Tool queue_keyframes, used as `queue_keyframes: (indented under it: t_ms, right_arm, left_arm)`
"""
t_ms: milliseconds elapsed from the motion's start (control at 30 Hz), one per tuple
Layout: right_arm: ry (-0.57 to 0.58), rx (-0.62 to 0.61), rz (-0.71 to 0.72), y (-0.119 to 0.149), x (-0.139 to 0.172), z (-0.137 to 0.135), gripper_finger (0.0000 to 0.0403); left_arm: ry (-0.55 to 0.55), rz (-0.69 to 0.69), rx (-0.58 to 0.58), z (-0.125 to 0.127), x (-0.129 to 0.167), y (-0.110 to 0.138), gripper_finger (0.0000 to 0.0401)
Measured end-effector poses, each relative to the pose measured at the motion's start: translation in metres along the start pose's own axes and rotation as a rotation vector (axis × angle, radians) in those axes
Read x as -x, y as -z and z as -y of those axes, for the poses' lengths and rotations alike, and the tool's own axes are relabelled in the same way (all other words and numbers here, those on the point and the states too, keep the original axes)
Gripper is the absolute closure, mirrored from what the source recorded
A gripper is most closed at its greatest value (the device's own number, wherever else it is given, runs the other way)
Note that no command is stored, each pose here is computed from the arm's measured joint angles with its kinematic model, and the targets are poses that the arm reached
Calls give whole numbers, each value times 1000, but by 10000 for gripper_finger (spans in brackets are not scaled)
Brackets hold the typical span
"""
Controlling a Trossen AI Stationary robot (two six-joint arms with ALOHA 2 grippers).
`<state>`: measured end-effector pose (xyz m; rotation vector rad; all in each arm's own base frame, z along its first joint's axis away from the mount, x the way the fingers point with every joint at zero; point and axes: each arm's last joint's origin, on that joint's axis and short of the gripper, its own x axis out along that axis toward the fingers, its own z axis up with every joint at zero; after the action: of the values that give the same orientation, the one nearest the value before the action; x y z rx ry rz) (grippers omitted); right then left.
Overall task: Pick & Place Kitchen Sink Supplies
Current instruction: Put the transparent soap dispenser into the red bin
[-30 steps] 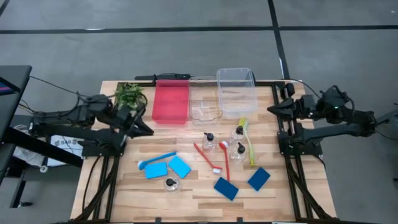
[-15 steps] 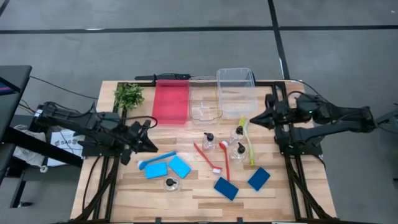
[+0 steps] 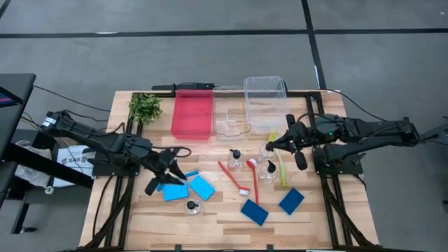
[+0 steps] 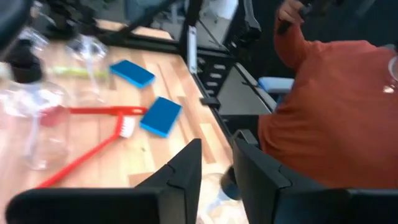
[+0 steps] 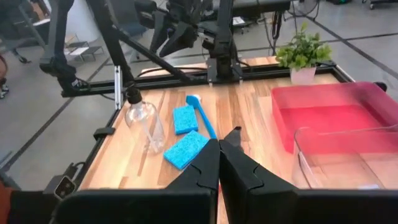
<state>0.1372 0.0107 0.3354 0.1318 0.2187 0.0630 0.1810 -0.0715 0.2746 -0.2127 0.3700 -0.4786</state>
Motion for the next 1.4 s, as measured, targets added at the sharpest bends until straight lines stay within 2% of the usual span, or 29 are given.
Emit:
queue_keyframes:
  t_ms: [200,467,633,967,1233,1400]
  right_arm:
    - [19,0,-6,1,4,1,403]
    - [19,-8,-7,2,6,1,403]
    - [21,-11,-14,2,6,1,401]
    - [34,-10,-41,5,6,2,326]
    - [46,-6,-112,12,7,3,291]
    - [45,-2,-113,12,7,3,282]
  left_arm:
    - [43,-56,8,6,-14,7,268]
    - [6,-59,-12,11,-30,13,229]
    - [10,-54,-15,13,-29,12,215]
    - [67,23,-37,19,-1,1,216]
    - [76,-75,138,24,-8,11,214]
    - [80,-112,175,28,-15,16,213]
